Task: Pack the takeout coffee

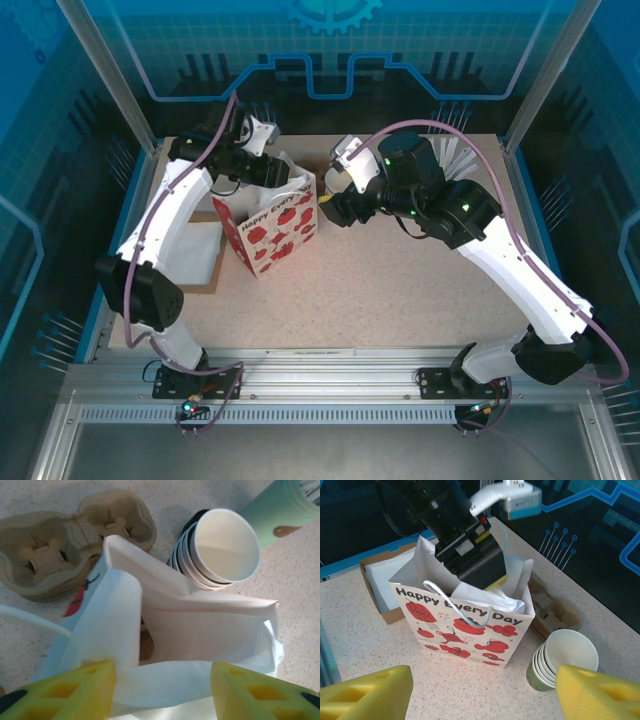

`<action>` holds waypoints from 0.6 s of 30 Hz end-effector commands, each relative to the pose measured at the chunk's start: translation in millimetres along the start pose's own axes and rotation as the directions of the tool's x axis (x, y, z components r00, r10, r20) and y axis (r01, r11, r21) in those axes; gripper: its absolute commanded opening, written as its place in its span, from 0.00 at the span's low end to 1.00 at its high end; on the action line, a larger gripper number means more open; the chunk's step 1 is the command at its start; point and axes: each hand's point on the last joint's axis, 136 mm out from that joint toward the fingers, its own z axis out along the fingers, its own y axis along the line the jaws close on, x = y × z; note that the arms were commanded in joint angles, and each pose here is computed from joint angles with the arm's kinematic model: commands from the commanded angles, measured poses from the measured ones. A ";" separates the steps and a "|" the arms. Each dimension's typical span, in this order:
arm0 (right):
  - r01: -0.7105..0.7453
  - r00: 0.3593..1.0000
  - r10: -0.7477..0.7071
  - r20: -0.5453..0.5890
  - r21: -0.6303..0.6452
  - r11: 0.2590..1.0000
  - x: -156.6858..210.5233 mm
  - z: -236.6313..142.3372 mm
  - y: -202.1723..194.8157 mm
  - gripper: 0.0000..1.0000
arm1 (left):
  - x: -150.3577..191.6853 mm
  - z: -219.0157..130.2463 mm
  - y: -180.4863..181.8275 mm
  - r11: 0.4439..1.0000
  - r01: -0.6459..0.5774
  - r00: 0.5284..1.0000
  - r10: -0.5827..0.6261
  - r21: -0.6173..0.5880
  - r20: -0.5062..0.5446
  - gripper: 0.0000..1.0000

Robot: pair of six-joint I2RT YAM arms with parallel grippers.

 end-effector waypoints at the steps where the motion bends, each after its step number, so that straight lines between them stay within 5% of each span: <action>1: -0.015 1.000 0.015 0.011 0.005 1.000 -2.7 1.8 -2.7 0.77 | -23.4 -41.8 -20.4 0.999 -0.050 0.987 0.047 0.015 0.150 0.55; 7: -0.016 1.000 0.016 0.007 0.002 1.000 -2.0 4.2 -2.6 0.77 | -17.3 -37.2 -30.4 0.994 -0.065 0.986 0.052 0.083 0.158 0.55; 18: -0.018 1.000 0.018 -0.004 0.007 1.000 2.3 3.8 -3.0 0.77 | 7.5 20.6 -10.4 0.997 -0.005 0.999 0.008 0.078 -0.034 0.38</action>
